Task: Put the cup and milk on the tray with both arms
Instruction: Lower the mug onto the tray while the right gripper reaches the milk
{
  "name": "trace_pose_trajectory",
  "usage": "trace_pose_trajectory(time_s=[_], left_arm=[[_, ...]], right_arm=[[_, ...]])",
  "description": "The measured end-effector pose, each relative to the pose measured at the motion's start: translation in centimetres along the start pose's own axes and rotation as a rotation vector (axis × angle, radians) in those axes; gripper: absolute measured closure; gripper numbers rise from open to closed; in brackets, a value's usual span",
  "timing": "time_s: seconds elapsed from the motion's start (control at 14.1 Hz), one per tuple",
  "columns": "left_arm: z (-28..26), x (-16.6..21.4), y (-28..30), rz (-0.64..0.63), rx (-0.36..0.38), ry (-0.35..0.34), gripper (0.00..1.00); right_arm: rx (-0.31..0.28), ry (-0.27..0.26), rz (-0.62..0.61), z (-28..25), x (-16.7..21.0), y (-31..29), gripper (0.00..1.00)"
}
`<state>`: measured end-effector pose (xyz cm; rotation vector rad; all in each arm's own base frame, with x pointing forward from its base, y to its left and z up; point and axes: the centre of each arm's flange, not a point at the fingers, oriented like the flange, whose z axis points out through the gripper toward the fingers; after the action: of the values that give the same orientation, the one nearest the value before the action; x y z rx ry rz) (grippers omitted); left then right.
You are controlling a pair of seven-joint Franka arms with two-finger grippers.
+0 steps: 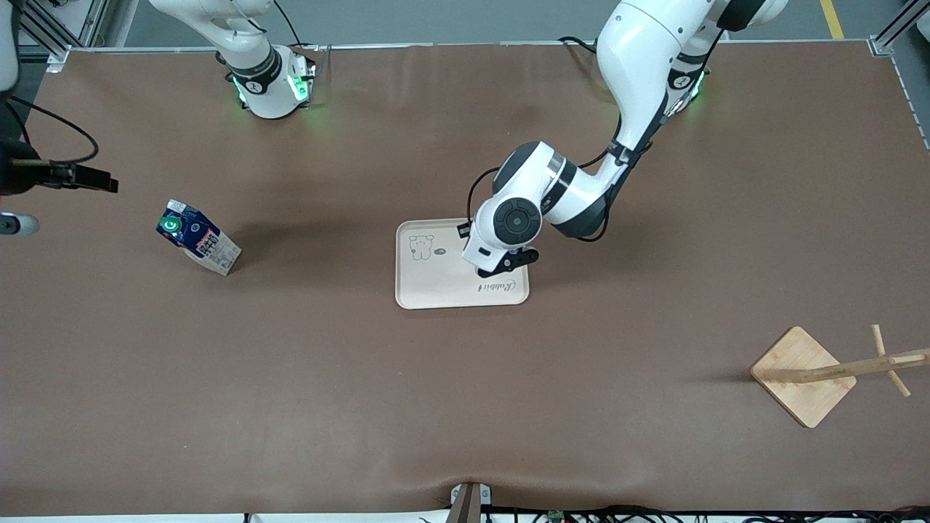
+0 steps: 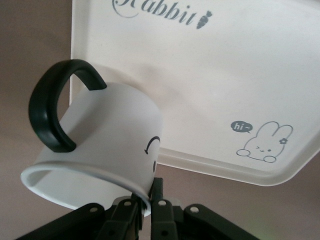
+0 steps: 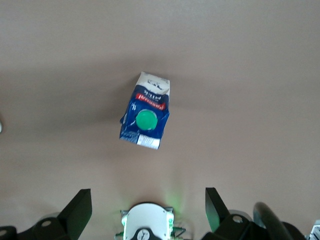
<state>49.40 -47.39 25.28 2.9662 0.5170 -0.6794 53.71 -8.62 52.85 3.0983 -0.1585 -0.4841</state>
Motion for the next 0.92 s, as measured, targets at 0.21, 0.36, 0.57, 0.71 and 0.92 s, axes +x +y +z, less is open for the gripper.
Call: trace_pose_trajectory(time_s=[0.21, 0.36, 0.57, 0.71, 0.92], left_arm=[[1.9, 0.5, -0.3, -0.027, 0.033, -0.025, 0.92], [2.5, 0.2, -0.1, -0.027, 0.049, -0.040, 0.92], [2.8, -0.2, 0.2, -0.021, 0.053, -0.040, 0.87], [2.6, -0.3, 0.5, -0.018, 0.047, -0.036, 0.67], [1.4, -0.3, 1.0, -0.011, 0.025, -0.023, 0.38]], right_arm=[[0.001, -0.001, 0.092, 3.3, 0.9, 0.1, 0.00], [0.001, 0.009, 0.144, 5.0, 1.4, -0.1, 0.00], [0.002, 0.032, 0.194, 8.1, 2.2, -0.1, 0.00], [0.004, 0.049, 0.223, 10.4, 2.6, -0.2, 0.00], [0.008, 0.058, 0.293, 13.0, 2.8, -0.3, 0.00]])
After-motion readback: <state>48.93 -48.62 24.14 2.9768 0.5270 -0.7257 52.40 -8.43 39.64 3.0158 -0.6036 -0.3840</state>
